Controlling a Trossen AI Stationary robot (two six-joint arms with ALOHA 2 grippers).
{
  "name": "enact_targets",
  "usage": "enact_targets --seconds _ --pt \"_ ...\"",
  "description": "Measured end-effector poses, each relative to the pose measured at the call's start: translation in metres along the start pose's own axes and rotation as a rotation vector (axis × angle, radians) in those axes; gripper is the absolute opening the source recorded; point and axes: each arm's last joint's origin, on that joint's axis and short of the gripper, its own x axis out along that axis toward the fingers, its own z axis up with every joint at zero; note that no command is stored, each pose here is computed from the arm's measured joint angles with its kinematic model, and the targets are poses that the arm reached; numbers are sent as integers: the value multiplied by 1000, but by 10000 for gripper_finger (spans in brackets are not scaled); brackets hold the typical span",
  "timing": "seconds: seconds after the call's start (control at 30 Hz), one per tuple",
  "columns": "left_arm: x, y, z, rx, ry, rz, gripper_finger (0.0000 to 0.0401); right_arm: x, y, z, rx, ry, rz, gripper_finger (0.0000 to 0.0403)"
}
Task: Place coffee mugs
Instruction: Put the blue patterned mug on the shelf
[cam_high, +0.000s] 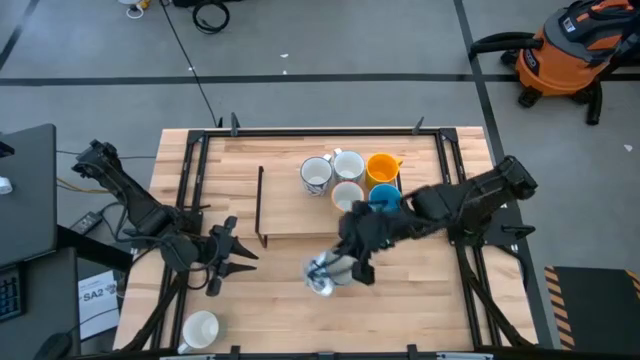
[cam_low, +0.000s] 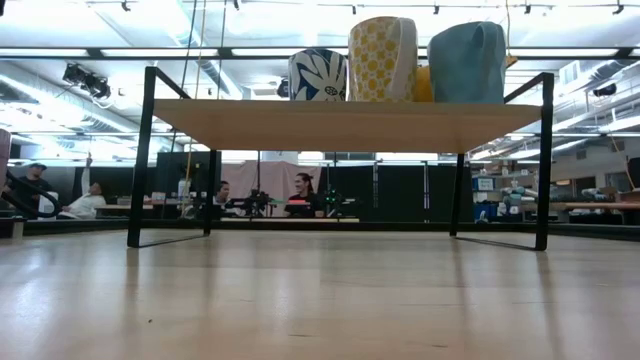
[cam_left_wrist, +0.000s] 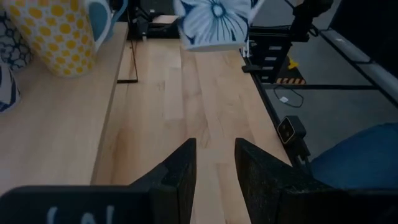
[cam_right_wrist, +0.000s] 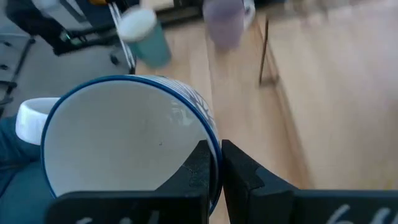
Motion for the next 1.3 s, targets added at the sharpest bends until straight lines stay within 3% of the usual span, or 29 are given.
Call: enact_targets --seconds 0.2,0.57,0.87,1.0,1.13,1.3 --pt "0 0 1 9 -11 18 117 3 -30 26 -79 -89 66 24" --pt "0 0 1 10 -12 19 117 -38 -53 67 -146 -197 -2 24" --pt "0 0 1 7 -19 17 117 -8 -55 101 -269 -74 -62 24" --pt "0 0 1 5 -18 17 117 13 -68 93 -318 9 -98 24" --pt "0 0 1 5 -18 17 117 19 -82 90 -304 81 -197 25" --pt "0 0 1 7 -16 18 117 29 -95 89 -290 132 -224 25"
